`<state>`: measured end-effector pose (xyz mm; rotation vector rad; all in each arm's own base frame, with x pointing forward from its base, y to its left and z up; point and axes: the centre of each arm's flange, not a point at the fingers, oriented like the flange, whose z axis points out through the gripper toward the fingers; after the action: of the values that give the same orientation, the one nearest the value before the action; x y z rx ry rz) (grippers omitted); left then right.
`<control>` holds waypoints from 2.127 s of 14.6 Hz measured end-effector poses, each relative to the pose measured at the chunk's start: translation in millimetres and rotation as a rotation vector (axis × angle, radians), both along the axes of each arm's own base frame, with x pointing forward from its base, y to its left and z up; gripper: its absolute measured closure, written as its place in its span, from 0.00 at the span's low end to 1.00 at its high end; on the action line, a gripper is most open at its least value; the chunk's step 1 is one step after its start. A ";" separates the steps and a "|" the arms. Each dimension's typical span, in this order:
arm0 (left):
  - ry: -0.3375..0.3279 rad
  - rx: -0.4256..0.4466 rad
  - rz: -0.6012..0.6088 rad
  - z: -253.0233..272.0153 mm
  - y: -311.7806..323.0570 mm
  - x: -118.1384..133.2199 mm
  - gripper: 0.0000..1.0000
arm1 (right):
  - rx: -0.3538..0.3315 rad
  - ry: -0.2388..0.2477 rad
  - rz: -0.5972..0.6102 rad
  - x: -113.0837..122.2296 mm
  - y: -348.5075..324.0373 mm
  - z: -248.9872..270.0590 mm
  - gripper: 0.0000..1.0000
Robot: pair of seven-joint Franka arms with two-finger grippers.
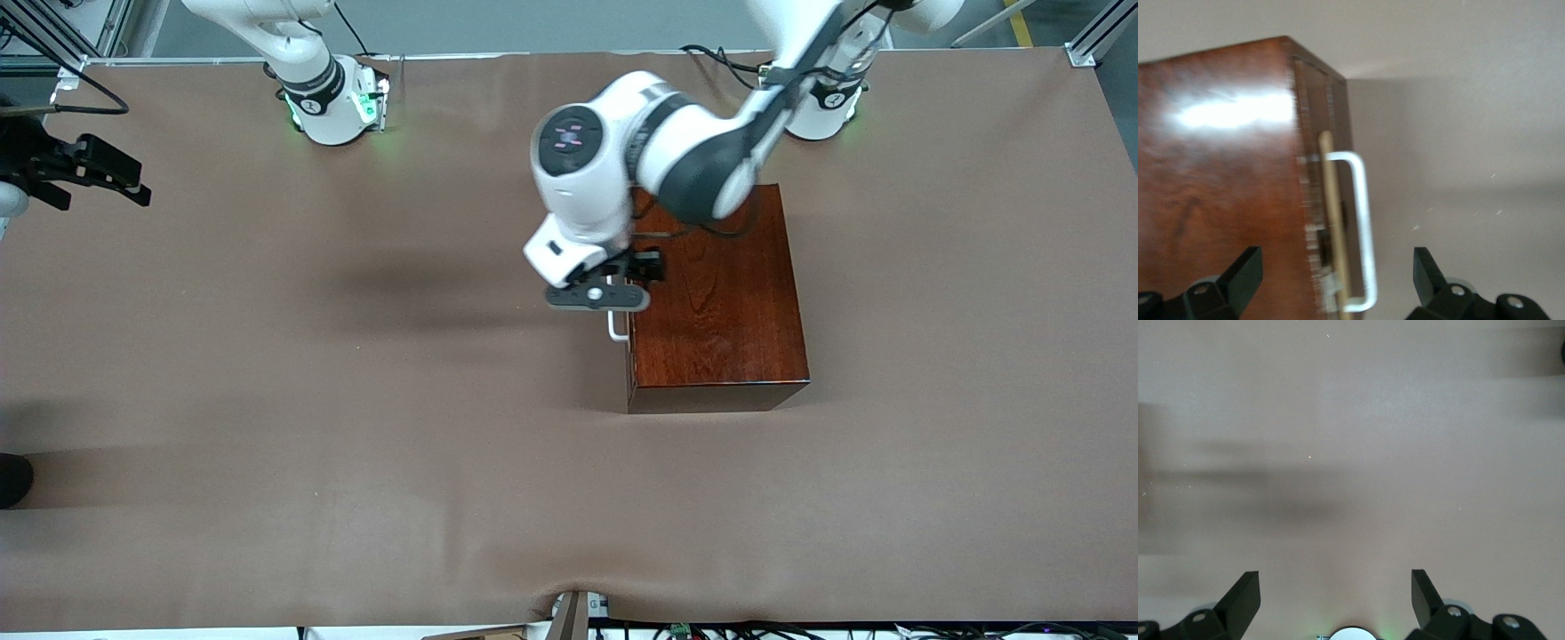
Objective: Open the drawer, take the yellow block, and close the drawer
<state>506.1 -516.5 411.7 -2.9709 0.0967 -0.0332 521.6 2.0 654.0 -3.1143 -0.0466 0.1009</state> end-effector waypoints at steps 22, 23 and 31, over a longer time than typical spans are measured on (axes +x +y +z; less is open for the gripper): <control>-0.022 0.114 0.080 -124.0 -32.4 -5.1 0.00 | 0.000 0.004 -0.022 4.2 -11.5 -4.6 0.00; -0.030 0.109 0.103 -124.2 -33.3 -5.2 0.00 | 0.000 0.006 -0.022 4.6 -11.5 -5.4 0.00; -0.110 -0.006 0.247 -116.8 -54.3 -8.8 0.00 | -0.003 0.028 -0.029 12.4 -15.7 -18.2 0.00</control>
<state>497.3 -570.8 294.9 -2.9559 -0.2842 -0.1651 534.0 -13.7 635.7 -3.1143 -0.0003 0.1442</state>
